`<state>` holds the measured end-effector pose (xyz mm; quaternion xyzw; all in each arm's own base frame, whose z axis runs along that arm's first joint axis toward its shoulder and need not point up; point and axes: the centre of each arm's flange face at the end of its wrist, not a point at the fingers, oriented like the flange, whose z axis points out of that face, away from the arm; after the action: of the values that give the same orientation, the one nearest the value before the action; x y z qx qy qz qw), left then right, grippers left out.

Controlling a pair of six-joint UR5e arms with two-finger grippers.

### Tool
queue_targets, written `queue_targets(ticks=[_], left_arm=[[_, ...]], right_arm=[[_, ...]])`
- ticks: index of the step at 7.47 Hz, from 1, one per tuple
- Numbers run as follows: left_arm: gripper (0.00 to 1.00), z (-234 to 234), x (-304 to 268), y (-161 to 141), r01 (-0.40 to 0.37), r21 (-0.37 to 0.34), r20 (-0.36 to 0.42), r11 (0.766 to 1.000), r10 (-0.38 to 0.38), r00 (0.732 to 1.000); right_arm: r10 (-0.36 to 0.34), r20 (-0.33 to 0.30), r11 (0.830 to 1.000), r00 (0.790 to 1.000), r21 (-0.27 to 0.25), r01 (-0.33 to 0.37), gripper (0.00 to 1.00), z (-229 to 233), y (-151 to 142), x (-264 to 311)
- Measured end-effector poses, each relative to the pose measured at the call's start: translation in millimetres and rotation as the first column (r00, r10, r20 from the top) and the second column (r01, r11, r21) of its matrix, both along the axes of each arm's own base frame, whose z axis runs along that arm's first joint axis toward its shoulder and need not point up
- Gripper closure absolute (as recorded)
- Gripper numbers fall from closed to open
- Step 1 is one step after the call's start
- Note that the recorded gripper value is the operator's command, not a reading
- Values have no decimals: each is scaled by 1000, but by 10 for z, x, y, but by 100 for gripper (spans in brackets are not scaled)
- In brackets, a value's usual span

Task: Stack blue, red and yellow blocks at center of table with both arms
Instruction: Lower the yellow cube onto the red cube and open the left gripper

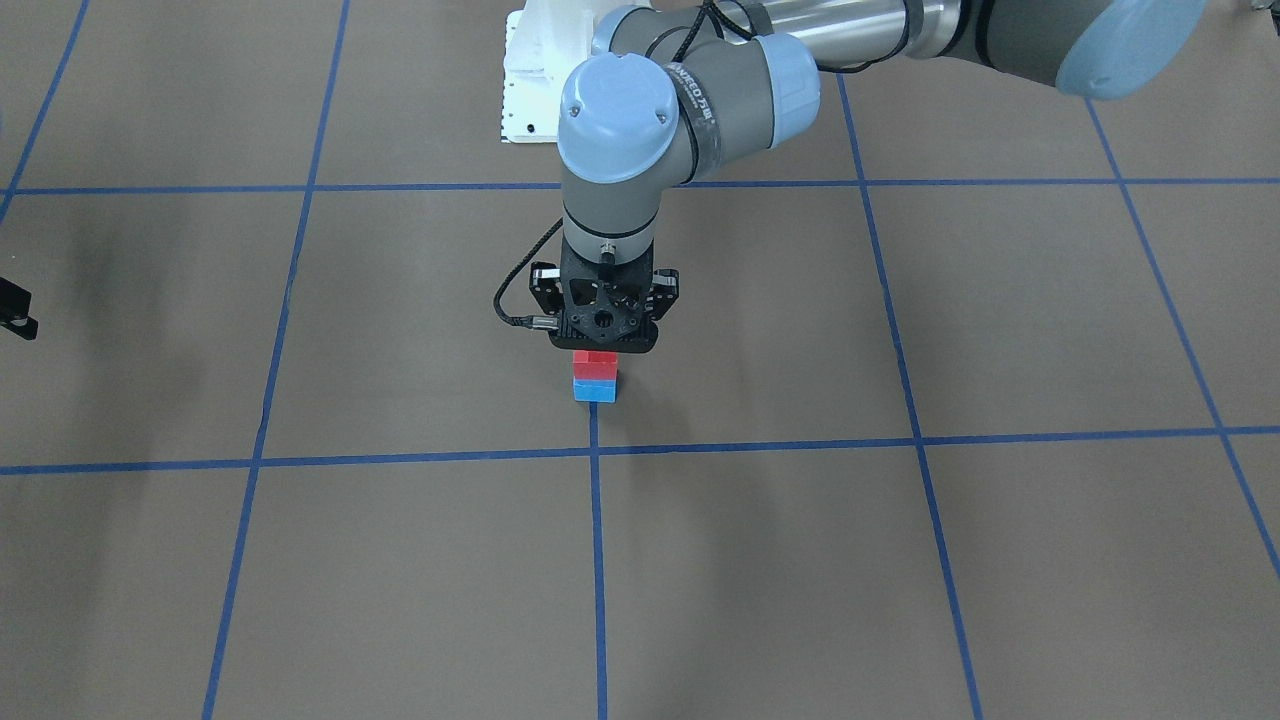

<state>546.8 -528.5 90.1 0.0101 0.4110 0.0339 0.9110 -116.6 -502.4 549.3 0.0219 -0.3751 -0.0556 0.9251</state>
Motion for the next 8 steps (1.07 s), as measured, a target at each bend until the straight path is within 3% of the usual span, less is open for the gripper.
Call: queue_targets(ticks=[8], left_arm=[[100,35,101,-89,10,-16,18,1000,-10,1000]], right_arm=[[1,0,1000,1000,-1,-1,0,1,0,0]])
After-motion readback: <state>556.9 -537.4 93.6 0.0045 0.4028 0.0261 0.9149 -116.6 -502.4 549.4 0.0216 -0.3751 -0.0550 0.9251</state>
